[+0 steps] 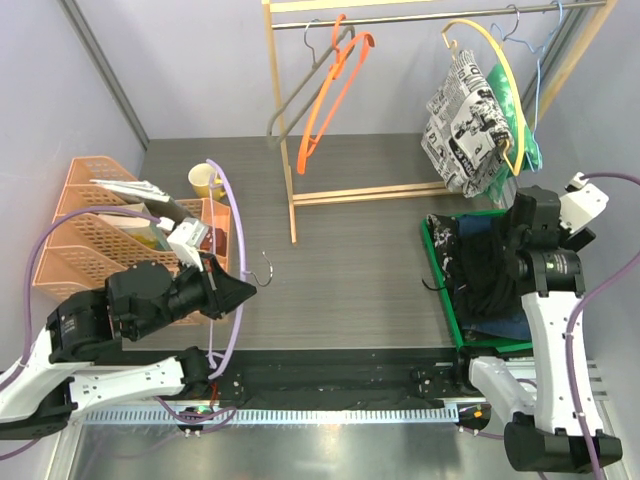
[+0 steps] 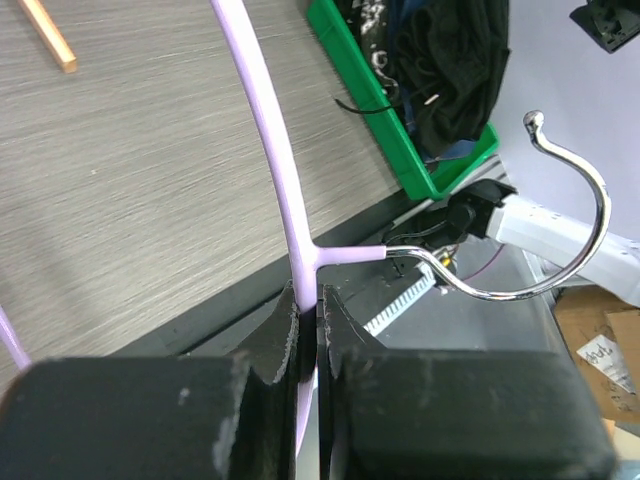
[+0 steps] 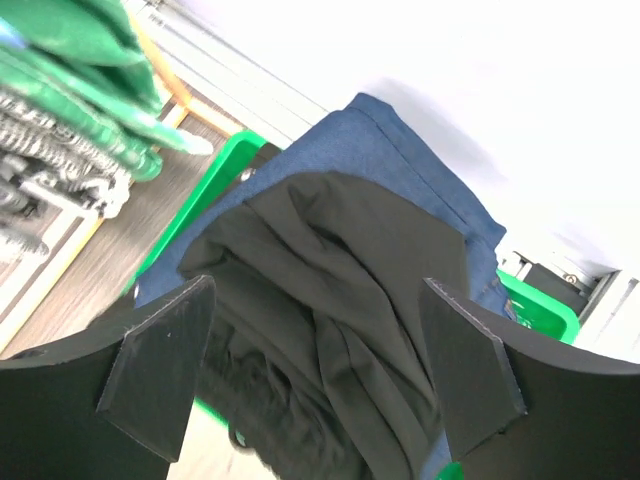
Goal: Remove the trousers from the hanger
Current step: Place the trousers into the basket, then pass the hanger from the left arm to the right
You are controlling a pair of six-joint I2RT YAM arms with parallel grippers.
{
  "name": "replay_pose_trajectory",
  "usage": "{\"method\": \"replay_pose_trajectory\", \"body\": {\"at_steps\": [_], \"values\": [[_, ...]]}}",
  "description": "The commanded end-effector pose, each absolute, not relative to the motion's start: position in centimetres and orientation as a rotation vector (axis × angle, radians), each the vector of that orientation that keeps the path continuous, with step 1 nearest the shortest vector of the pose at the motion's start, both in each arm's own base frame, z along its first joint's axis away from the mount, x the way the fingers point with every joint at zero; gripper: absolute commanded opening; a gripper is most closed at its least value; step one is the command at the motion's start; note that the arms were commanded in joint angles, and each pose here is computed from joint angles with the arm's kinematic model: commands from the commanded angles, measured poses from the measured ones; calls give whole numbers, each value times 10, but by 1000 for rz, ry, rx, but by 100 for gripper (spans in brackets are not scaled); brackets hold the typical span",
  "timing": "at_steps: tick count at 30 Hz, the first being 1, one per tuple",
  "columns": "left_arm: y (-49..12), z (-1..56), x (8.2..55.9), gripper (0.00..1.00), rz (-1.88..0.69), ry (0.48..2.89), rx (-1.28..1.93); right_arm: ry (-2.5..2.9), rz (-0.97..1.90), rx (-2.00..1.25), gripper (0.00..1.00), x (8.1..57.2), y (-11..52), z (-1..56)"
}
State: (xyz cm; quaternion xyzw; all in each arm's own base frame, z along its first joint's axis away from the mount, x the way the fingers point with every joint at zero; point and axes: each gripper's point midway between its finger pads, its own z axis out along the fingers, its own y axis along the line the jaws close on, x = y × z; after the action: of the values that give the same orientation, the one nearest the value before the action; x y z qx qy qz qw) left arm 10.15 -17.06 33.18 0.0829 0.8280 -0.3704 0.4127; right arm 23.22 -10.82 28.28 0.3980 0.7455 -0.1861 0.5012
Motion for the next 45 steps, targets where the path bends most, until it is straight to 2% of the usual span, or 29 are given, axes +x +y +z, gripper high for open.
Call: {"method": "replay_pose_trajectory", "body": {"at_steps": [1, 7, 13, 17, 22, 29, 32, 36, 43, 45], "values": [[-179, 360, 102, 0, -1035, 1979, 206, 1887, -349, 870, 88, 218, -90, 298], [-183, 357, 116, 0, -1036, 1964, 61, 1980, -141, 637, 88, 215, -53, 317], [-177, 361, 138, 0, -1006, 1896, -122, 2235, 149, 328, 91, 215, 6, 256], [-177, 364, 150, 0, -957, 1875, -190, 2260, 370, 175, 91, 218, 53, 242], [-173, 369, 159, 0, -941, 1851, -284, 2311, 339, 64, 91, 224, 98, 215], [-163, 361, 165, 0, -968, 1824, -469, 2229, 637, -182, 91, 212, 209, 206], [-158, 357, 167, 0, -982, 1803, -551, 2200, 652, -337, 93, 190, 252, 201], [-150, 354, 170, 0, -1016, 1762, -660, 2089, 793, -557, 95, 137, 309, 221], [-143, 353, 174, 0, -1053, 1703, -769, 1776, 1246, -638, 95, 60, 364, 280], [-143, 353, 175, 0, -1060, 1695, -782, 1743, 1287, -659, 96, 50, 371, 281]]}}
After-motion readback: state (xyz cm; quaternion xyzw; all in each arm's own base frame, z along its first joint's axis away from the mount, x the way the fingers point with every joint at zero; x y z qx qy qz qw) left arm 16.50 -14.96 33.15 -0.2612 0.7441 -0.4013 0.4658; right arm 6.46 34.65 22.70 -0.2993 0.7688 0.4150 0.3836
